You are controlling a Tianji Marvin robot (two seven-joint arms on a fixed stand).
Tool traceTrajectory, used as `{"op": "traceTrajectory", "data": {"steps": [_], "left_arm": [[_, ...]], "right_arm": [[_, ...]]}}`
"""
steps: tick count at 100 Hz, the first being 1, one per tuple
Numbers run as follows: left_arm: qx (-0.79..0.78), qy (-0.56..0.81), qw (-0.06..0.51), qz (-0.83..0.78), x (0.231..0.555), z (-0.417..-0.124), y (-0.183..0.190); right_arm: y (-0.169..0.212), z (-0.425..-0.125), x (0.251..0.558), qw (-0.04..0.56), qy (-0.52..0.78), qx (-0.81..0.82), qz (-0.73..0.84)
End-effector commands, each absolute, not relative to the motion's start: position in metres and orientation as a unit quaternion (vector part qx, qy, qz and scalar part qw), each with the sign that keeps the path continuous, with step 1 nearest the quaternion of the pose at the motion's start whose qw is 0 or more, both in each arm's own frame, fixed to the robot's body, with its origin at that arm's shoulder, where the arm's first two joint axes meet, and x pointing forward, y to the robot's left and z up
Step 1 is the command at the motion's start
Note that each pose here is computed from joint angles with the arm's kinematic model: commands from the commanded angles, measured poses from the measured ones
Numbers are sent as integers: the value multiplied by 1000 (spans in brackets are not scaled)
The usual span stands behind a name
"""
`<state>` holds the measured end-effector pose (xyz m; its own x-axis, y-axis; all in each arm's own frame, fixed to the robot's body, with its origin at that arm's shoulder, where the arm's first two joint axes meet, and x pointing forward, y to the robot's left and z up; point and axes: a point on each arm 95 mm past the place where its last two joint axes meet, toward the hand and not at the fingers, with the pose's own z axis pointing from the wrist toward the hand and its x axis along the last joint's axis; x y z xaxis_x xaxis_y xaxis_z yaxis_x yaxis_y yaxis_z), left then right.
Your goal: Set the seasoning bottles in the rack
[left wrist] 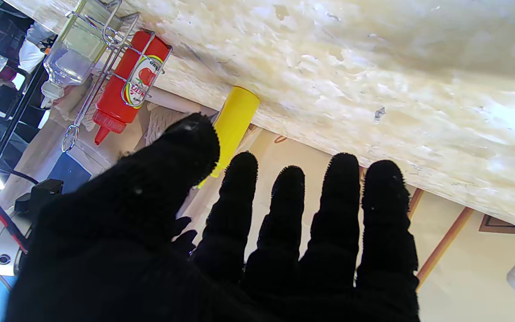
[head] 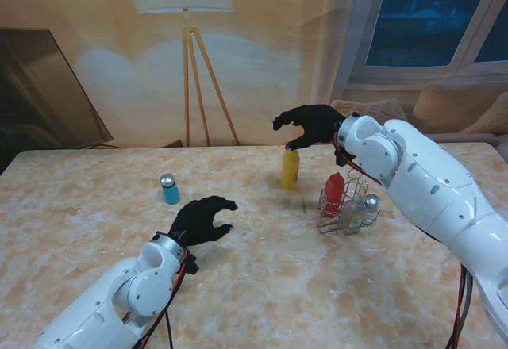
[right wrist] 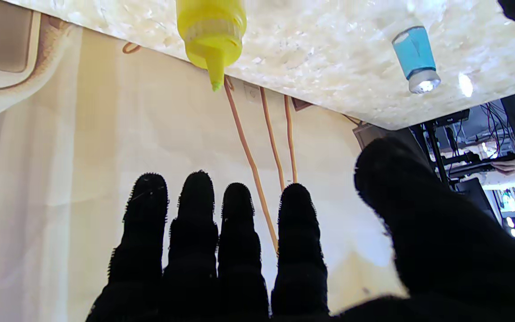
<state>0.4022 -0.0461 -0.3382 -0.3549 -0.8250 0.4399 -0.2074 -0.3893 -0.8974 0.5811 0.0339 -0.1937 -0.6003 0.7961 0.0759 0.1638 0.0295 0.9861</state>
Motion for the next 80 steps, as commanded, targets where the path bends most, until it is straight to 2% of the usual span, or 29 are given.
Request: {"op": "traceTrajectory", "data": {"steps": [1,30,80], "left_arm": [[-520,502,234,-650,401,-340,-46],[-520,502,236,-649,402,-341,-45],[-520,501,236,-650,403,-342,-45]], "right_arm": [[42,-198,586,260,672,363,591],[47,-218,608,266,685,369,569],[53,-230,617,266,719,359,532]]}}
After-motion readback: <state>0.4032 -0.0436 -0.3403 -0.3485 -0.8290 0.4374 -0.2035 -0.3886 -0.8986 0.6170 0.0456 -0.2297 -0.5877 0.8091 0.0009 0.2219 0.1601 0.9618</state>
